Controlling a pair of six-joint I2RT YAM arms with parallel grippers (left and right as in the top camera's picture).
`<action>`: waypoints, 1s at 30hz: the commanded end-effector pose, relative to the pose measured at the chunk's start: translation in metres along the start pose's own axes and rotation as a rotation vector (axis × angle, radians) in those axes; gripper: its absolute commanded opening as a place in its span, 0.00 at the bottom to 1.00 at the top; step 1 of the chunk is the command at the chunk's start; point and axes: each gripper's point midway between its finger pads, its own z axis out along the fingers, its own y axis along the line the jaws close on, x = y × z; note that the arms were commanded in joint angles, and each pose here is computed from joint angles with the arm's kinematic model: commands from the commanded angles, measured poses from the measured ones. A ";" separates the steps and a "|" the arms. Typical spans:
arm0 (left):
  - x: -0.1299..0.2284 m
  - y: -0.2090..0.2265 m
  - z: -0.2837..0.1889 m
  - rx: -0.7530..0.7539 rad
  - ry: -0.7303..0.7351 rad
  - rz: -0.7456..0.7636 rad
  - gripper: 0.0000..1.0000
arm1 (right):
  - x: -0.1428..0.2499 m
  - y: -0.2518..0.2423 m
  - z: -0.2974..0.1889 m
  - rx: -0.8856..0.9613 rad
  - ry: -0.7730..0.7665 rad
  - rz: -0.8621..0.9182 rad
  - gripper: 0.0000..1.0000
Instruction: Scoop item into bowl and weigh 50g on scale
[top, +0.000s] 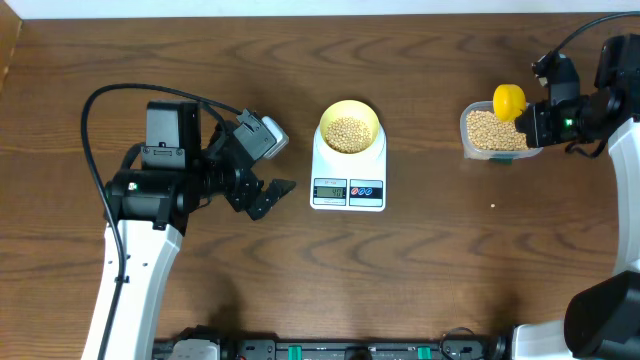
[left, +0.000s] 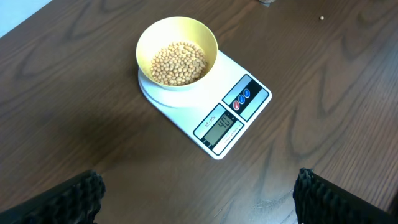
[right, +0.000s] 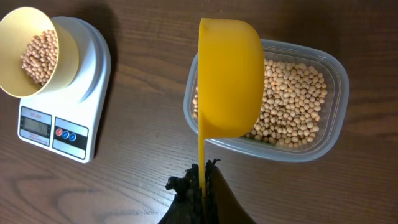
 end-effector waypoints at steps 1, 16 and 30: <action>-0.005 0.001 -0.003 -0.003 -0.015 -0.007 0.99 | -0.007 0.002 -0.012 0.010 -0.035 -0.023 0.01; -0.005 0.001 -0.003 -0.003 -0.015 -0.007 0.99 | -0.012 0.001 -0.012 0.016 -0.054 -0.030 0.01; -0.005 0.001 -0.003 -0.003 -0.015 -0.007 0.99 | -0.018 -0.002 -0.013 0.027 -0.079 -0.038 0.01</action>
